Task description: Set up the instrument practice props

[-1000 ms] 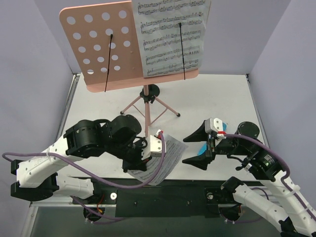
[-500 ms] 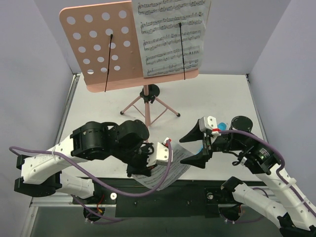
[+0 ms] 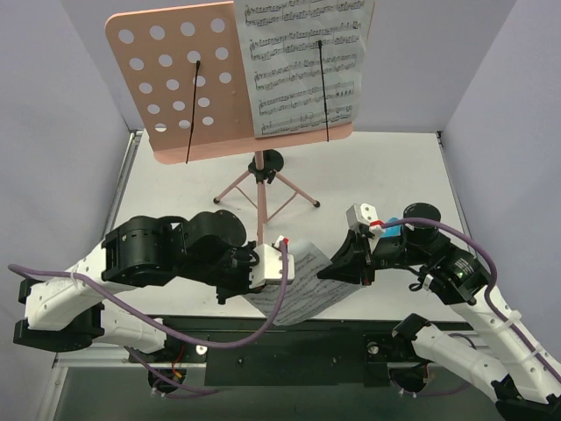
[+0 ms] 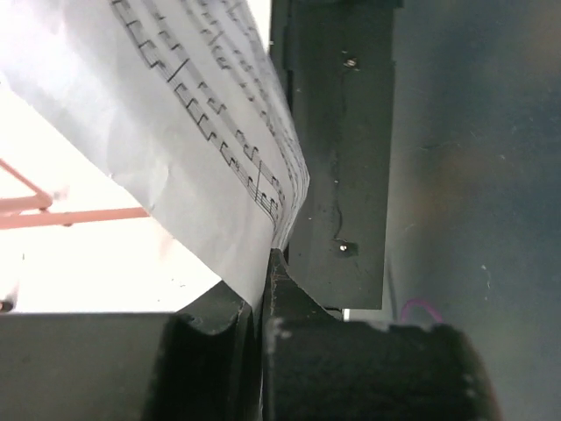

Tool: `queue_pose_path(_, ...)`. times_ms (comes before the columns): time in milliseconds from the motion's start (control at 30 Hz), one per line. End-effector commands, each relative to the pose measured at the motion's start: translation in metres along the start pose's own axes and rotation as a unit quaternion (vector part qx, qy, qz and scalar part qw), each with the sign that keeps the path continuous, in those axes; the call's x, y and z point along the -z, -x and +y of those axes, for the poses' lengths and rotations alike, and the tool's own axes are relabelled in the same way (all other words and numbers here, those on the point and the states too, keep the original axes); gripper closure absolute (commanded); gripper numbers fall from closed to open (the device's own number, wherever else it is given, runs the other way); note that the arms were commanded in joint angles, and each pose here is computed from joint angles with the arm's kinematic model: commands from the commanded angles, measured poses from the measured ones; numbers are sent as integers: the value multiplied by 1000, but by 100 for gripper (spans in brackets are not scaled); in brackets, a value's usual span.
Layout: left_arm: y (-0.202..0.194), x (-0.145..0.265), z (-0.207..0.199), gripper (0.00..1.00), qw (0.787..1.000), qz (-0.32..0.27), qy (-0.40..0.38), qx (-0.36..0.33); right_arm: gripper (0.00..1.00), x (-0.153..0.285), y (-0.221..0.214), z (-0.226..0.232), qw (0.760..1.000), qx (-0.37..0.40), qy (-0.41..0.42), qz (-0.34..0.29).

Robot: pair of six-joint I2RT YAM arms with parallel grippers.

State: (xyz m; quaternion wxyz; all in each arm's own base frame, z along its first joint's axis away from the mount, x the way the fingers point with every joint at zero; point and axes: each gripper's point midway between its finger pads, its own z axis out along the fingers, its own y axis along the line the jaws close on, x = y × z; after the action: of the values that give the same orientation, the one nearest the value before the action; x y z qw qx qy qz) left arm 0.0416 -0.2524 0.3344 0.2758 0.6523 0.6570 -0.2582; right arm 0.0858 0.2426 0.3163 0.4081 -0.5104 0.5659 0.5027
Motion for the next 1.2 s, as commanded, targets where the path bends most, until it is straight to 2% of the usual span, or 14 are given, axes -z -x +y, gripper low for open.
queue_pose_path(0,-2,27,18,88,998,-15,64,-13,100,5,17,5,999,-17,-18,-24)
queue_pose_path(67,-4,28,28,69,996,-14,93,-12,100,7,20,8,999,-12,-21,-35)
queue_pose_path(100,-3,29,32,54,994,-18,106,-8,100,9,22,8,999,-13,-26,-43)
queue_pose_path(167,-2,29,37,36,992,-27,122,-2,100,11,27,9,998,-8,-36,-59)
queue_pose_path(233,0,29,38,31,991,-42,127,0,100,15,33,8,996,-3,-51,-73)
queue_pose_path(333,5,42,41,18,985,-90,146,8,100,19,43,5,993,1,-74,-95)
queue_pose_path(433,15,61,52,15,968,-160,190,30,100,24,53,2,989,10,-93,-112)
queue_pose_path(467,15,79,53,14,959,-196,204,39,100,25,54,-1,988,10,-104,-116)
queue_pose_path(567,20,108,65,14,922,-284,249,87,100,32,65,-5,982,24,-132,-132)
queue_pose_path(633,12,143,66,14,890,-351,267,114,100,37,70,-9,978,34,-152,-139)
queue_pose_path(800,-1,184,77,15,824,-444,305,174,100,44,85,-16,969,65,-181,-155)
queue_pose_path(933,-3,185,84,17,811,-453,326,175,100,45,97,-16,967,79,-180,-159)
queue_pose_path(1100,15,173,102,18,821,-403,375,152,100,45,114,-18,966,81,-180,-169)
queue_pose_path(1167,22,179,112,19,810,-395,408,147,100,44,126,-19,965,88,-179,-173)
